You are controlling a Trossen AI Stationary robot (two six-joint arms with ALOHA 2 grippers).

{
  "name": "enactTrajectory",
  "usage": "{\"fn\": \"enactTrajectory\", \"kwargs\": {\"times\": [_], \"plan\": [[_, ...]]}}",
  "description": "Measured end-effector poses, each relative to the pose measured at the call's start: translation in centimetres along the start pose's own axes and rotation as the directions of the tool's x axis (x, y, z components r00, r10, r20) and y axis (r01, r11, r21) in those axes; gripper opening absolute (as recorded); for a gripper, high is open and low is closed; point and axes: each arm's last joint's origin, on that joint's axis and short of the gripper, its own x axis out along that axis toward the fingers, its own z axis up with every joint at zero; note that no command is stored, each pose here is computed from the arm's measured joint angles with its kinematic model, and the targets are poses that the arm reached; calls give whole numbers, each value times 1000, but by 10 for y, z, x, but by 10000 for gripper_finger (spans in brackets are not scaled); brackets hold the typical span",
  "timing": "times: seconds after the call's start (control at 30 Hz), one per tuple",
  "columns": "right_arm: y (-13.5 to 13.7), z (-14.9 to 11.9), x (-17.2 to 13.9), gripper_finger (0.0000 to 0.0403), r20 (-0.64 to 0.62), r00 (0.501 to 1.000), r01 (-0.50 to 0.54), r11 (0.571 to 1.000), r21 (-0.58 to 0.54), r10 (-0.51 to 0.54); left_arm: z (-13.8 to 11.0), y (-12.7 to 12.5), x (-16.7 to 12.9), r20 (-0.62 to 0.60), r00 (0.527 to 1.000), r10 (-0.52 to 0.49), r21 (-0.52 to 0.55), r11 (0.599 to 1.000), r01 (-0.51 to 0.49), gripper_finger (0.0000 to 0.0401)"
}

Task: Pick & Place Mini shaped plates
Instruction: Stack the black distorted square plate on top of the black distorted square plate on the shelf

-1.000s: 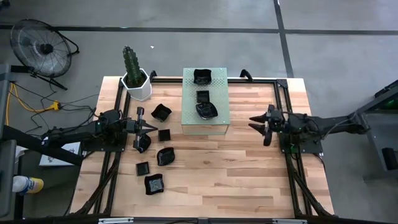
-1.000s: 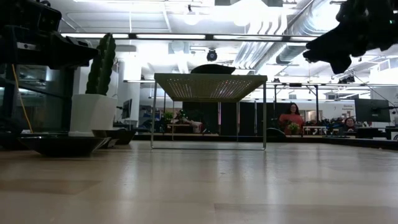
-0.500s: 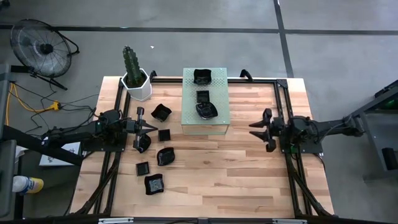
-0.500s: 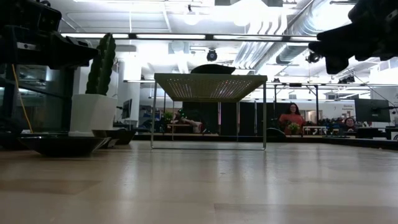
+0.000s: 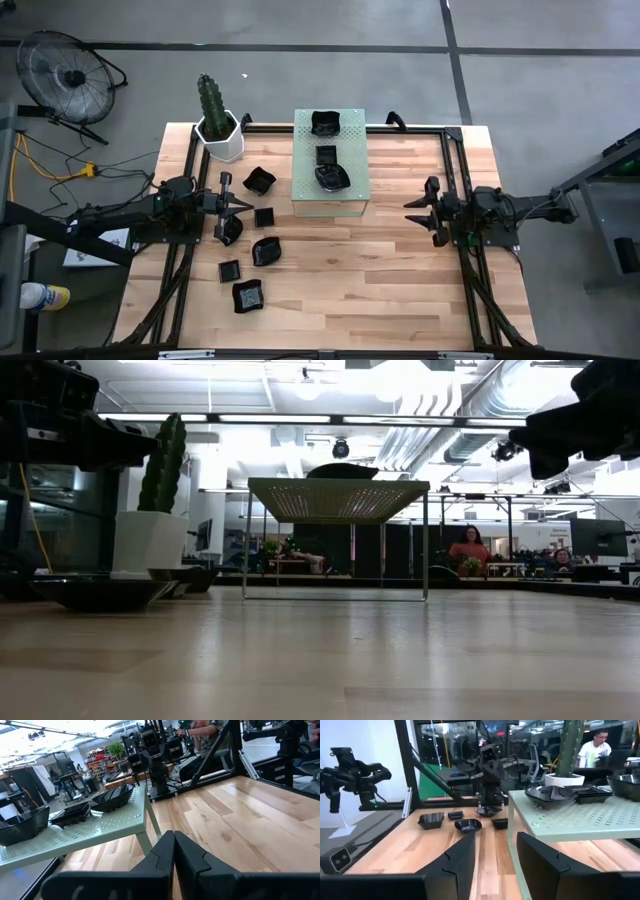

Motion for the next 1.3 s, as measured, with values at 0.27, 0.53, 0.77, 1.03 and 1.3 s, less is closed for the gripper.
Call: {"fn": "enactTrajectory", "kwargs": {"times": [0.27, 0.53, 0.77, 1.03, 1.3], "plan": [[0, -12, 3, 140, 10, 1000, -13, 1000, 4, 13, 0, 0, 0, 0, 1000, 0, 0, 1000, 0, 3], [-5, -13, 4, 140, -4, 1000, 24, 1000, 9, -24, 0, 0, 0, 0, 1000, 0, 0, 1000, 0, 3], [-5, -14, 5, 140, -21, 999, 32, 999, 8, -32, 0, 0, 0, 0, 1000, 0, 0, 1000, 0, 3], [-5, -14, 5, 140, -22, 999, 34, 999, 8, -34, 0, 0, 0, 0, 1000, 0, 0, 1000, 0, 3], [-5, -14, 5, 140, -22, 999, 34, 999, 8, -34, 0, 0, 0, 0, 1000, 0, 0, 1000, 0, 3]]}}
